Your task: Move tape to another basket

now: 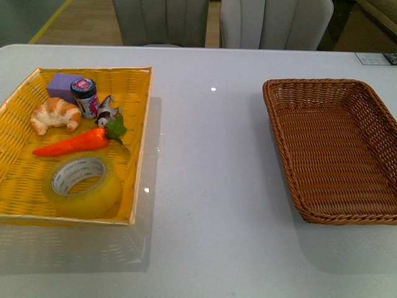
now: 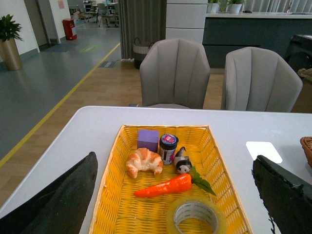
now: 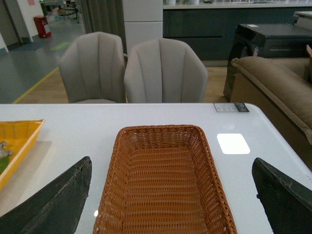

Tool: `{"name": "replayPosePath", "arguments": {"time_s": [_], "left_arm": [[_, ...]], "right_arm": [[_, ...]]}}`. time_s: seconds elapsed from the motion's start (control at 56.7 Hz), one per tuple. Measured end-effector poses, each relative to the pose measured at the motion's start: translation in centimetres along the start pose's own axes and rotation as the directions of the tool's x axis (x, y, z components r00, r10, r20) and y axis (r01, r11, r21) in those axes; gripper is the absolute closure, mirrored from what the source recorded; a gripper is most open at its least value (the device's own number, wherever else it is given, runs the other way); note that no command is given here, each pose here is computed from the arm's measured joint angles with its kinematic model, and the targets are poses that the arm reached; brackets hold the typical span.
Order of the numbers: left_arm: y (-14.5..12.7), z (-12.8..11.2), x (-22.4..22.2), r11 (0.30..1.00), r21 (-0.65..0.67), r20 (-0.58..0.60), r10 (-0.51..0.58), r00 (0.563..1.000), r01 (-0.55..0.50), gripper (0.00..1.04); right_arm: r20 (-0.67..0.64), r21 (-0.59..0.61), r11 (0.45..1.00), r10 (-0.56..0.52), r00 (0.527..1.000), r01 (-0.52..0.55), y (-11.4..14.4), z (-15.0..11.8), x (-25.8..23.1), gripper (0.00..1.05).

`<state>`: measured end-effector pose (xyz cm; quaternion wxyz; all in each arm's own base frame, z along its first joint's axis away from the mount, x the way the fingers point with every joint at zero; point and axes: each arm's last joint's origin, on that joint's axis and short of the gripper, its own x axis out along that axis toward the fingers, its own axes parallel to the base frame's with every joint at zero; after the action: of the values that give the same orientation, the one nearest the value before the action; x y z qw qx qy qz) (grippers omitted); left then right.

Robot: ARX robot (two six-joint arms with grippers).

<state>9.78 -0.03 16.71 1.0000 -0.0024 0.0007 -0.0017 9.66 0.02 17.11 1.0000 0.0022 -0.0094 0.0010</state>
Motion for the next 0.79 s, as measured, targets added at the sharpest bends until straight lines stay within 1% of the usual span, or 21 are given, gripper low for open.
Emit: {"name": "replayPosePath", "arguments": {"time_s": [0.617,0.652,0.67,0.705,0.723,0.793], "left_arm": [[0.0,0.0,0.0,1.0,0.0,0.0,0.0,1.0,0.0,0.09],[0.0,-0.1,0.0,0.999,0.015,-0.056,-0.036,0.998,0.037,0.09],[0.0,-0.1,0.0,0.997,0.014,-0.12,-0.077,0.99,0.08,0.09],[-0.1,0.1,0.2,0.989,0.001,-0.254,-0.142,0.957,0.147,0.09],[-0.2,0.3,0.4,0.985,-0.004,-0.302,-0.165,0.939,0.172,0.09],[-0.3,1.0,1.9,0.981,-0.005,-0.362,-0.185,0.914,0.196,0.09]], "right_arm": [[0.0,0.0,1.0,0.0,1.0,0.0,0.0,0.0,0.0,0.09],[0.0,0.0,1.0,0.0,1.0,0.0,0.0,0.0,0.0,0.09],[0.0,0.0,1.0,-0.001,1.0,0.001,0.0,0.0,0.0,0.09],[0.0,0.0,1.0,0.001,1.0,-0.001,0.0,0.0,0.0,0.09],[0.0,0.0,1.0,0.002,1.0,-0.002,0.0,0.0,0.0,0.09],[0.0,0.0,1.0,0.001,1.0,-0.001,0.0,0.0,0.0,0.09]]}}
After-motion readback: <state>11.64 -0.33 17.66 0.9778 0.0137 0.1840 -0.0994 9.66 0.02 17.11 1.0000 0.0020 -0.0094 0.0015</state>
